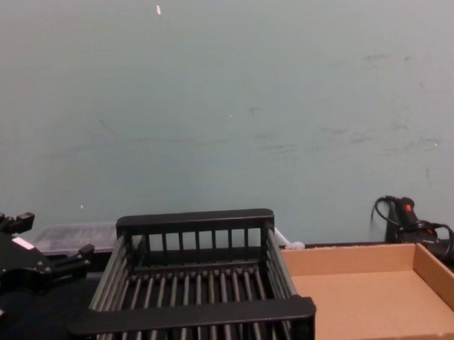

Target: Pick up the white tape and place it into the black box , Pick up the silver tape and place it into the brown box.

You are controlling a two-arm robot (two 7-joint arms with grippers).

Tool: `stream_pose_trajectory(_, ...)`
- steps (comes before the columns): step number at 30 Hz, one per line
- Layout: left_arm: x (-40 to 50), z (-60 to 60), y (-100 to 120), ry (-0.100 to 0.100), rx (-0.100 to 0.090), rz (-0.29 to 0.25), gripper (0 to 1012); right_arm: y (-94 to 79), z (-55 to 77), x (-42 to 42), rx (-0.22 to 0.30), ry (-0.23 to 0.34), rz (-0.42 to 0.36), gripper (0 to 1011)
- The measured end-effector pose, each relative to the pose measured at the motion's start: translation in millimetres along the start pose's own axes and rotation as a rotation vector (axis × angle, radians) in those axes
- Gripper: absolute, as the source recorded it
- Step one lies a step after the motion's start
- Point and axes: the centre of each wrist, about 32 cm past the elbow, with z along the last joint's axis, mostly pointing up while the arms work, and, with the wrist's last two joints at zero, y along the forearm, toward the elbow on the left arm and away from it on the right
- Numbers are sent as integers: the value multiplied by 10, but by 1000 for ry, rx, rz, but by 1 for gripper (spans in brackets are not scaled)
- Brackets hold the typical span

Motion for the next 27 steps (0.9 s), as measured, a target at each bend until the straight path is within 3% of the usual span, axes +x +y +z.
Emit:
stream_pose_trajectory(14,0,0,0,0,0,0,1002,83,-78,-23,-123,33,47,1002)
stream_pose_trajectory(27,0,0,0,0,0,0,1001,165,-130,-42,-157,59,69,1003)
